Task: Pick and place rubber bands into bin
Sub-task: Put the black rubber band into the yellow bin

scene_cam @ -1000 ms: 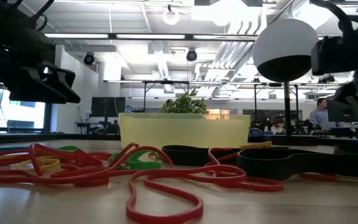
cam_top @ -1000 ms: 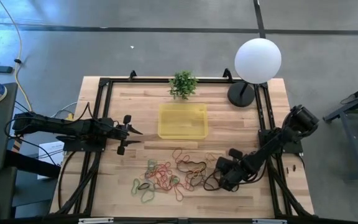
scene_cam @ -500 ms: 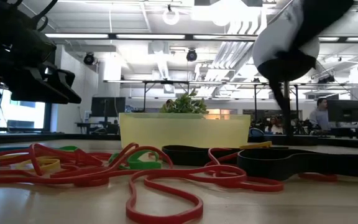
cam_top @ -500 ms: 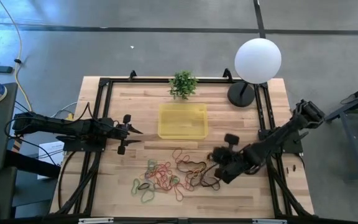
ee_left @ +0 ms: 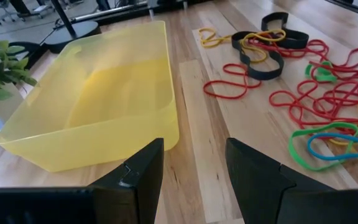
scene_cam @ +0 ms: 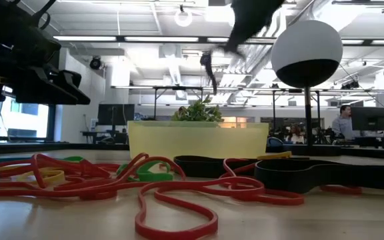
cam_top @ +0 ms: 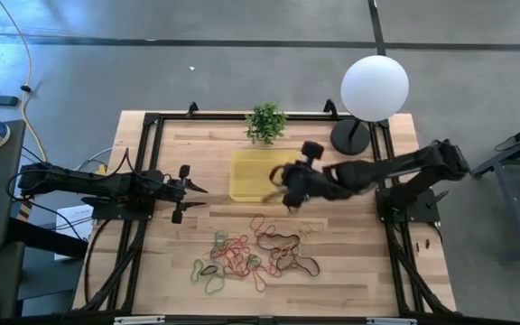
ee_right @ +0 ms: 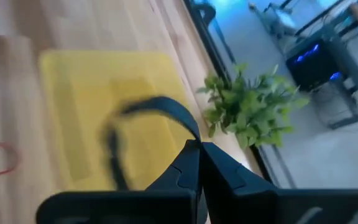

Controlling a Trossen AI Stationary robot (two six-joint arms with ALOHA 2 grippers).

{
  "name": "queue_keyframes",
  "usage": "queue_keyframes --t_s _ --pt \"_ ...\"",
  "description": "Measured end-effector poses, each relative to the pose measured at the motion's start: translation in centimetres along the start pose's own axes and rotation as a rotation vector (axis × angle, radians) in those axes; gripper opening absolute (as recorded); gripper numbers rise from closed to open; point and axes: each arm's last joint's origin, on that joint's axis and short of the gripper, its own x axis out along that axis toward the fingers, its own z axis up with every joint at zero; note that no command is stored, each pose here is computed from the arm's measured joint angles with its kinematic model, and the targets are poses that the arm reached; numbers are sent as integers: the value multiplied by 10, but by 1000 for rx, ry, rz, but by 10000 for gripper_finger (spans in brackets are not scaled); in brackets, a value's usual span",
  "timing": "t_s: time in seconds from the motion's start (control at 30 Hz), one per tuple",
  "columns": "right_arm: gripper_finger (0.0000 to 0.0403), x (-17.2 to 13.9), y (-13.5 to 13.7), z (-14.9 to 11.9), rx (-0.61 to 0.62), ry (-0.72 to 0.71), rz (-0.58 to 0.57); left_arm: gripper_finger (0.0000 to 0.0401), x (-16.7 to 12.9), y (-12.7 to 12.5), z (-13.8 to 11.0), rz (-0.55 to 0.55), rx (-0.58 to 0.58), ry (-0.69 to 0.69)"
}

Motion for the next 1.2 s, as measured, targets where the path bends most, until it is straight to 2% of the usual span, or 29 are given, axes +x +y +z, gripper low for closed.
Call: queue_keyframes --t_s 0.23,0.47,0.77,0.93,1.2 --pt "1 70 -28 -43 159 -14 80 161 0 0 0 0 2 0" --pt "1 93 -39 -68 252 -86 172 161 0 0 0 0 2 0" --pt "1 117 -28 -68 245 -142 299 161 0 1 0 45 0 11" --pt "1 128 -23 -66 225 -113 304 161 0 1 0 45 -15 11" --pt "9 129 -21 -69 219 -84 333 161 0 1 -1 44 -28 13"
